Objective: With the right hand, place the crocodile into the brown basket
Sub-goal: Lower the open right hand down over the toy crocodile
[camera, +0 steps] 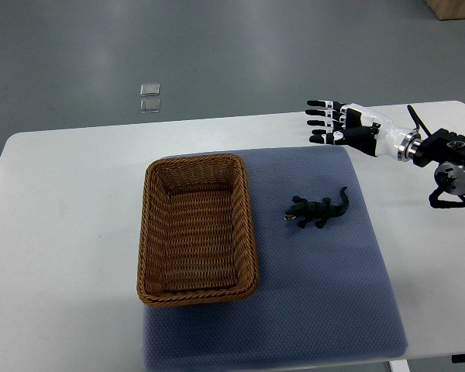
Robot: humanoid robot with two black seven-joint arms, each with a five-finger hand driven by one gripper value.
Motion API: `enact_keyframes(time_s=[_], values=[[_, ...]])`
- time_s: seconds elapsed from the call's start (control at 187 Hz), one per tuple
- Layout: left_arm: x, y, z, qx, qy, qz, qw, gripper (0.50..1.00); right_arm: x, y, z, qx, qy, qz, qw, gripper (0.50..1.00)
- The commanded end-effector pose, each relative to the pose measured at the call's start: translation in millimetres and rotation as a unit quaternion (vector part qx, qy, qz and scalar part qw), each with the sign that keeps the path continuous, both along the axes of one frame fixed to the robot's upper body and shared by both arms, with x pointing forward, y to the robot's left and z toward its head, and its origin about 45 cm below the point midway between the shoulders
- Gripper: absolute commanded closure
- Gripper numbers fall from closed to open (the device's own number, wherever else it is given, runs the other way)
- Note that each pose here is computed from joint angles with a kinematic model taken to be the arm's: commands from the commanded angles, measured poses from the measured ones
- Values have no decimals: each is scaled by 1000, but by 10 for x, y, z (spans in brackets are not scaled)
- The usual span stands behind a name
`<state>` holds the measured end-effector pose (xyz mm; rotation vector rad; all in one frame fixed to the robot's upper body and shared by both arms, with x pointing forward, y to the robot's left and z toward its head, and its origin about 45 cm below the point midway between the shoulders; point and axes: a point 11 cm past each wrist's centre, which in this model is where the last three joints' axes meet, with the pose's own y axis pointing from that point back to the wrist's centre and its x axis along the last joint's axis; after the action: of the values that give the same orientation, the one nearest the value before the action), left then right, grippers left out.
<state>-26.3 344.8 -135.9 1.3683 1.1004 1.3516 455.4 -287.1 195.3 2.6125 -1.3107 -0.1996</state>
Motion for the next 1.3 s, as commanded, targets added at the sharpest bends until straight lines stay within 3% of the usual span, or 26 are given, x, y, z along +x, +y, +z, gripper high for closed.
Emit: enact_keyframes(time_s=[0.0, 0.214, 0.365, 0.89, 1.158, 1.297], values=[[1, -4, -1, -1, 0, 0, 1000, 500, 24, 71, 108, -55, -39, 50, 996, 572], [1, 3, 0, 1, 0, 0, 1000, 500, -37, 193, 214, -170, -115, 176, 963, 572], [0, 3, 0, 1, 0, 0, 1000, 500, -98, 227, 147, -249, -133, 238, 929, 570], [1, -4, -1, -1, 0, 0, 1000, 500, -174, 402, -29, -494, -232, 392, 740, 572], [1, -2, 0, 0, 0, 0, 1000, 500, -89, 552, 279, -493, -244, 407, 729, 572], [1, 3, 0, 1, 0, 0, 1000, 500, -215, 688, 233, -475, -228, 439, 727, 572]])
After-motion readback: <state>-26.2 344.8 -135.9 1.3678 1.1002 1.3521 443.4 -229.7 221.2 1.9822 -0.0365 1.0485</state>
